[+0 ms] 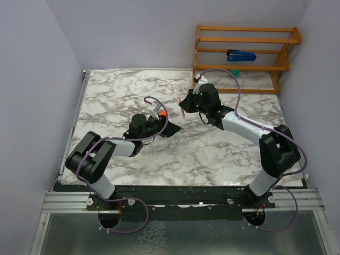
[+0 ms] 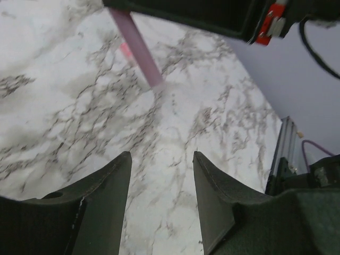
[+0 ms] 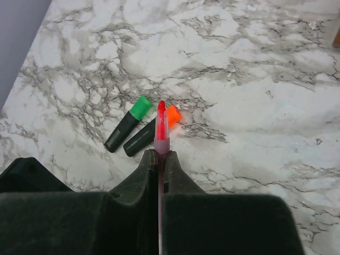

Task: Insert the pens into the pen caps

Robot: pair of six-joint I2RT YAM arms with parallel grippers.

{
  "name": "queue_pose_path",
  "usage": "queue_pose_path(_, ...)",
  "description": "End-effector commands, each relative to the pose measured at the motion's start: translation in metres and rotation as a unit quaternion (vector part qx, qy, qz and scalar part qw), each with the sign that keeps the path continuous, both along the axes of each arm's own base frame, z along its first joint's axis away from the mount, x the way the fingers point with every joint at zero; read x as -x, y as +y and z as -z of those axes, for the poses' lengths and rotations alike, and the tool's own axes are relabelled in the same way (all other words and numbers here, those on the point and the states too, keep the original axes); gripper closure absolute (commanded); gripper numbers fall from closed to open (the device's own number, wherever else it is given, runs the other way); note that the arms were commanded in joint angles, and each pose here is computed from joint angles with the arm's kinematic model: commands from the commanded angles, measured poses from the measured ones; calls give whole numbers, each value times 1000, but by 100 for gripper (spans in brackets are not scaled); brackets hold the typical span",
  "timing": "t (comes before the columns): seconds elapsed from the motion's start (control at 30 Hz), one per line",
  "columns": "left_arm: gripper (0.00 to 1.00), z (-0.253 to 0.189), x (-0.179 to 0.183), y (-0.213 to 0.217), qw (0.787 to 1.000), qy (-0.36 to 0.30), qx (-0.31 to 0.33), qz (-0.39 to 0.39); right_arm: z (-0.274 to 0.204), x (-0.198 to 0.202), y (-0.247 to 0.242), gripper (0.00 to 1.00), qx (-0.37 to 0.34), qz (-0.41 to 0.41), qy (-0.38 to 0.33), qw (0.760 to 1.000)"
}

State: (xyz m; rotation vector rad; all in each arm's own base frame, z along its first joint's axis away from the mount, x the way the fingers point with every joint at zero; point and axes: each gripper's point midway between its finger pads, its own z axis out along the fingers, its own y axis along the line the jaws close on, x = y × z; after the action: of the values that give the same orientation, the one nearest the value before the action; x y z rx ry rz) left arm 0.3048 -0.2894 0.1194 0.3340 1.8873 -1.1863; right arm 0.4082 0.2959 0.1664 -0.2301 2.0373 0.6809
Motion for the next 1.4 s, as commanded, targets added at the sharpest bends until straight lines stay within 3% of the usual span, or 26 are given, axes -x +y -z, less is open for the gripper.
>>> queue_pose_path(0.0,49,-55,6,-20,988,-70,128,53,-4,13,8,99,-28,-26,1,999)
queue_pose_path(0.23,48,-59,-4,-30,980,-65,177,60,-16,23,5,100,-36,-33,-6,999)
queue_pose_path(0.87,49,-46,-50,-40,987,-77,139,18,-37,34,9,100,-57,-54,-17,997)
queue_pose_path(0.93,52,-48,-54,-41,987,-80,141,11,-35,36,9,100,-56,-55,-15,997)
queue_pose_path(1.0,63,-48,-57,-40,987,-81,141,5,-34,36,10,100,-57,-56,-14,997)
queue_pose_path(1.03,78,-48,-58,-40,987,-81,141,3,-34,36,9,100,-57,-55,-14,997)
queue_pose_path(1.1,98,-48,-60,-39,987,-80,140,0,-33,36,8,100,-57,-51,-15,997)
queue_pose_path(1.3,100,-36,-62,-34,990,-65,124,-7,-41,30,-1,99,-51,-25,-32,998)
queue_pose_path(1.33,100,-31,-62,-33,992,-58,114,-9,-43,30,-3,92,-50,-18,-35,998)
queue_pose_path(1.37,100,-27,-63,-31,993,-56,104,-14,-45,29,-6,78,-47,-10,-37,998)
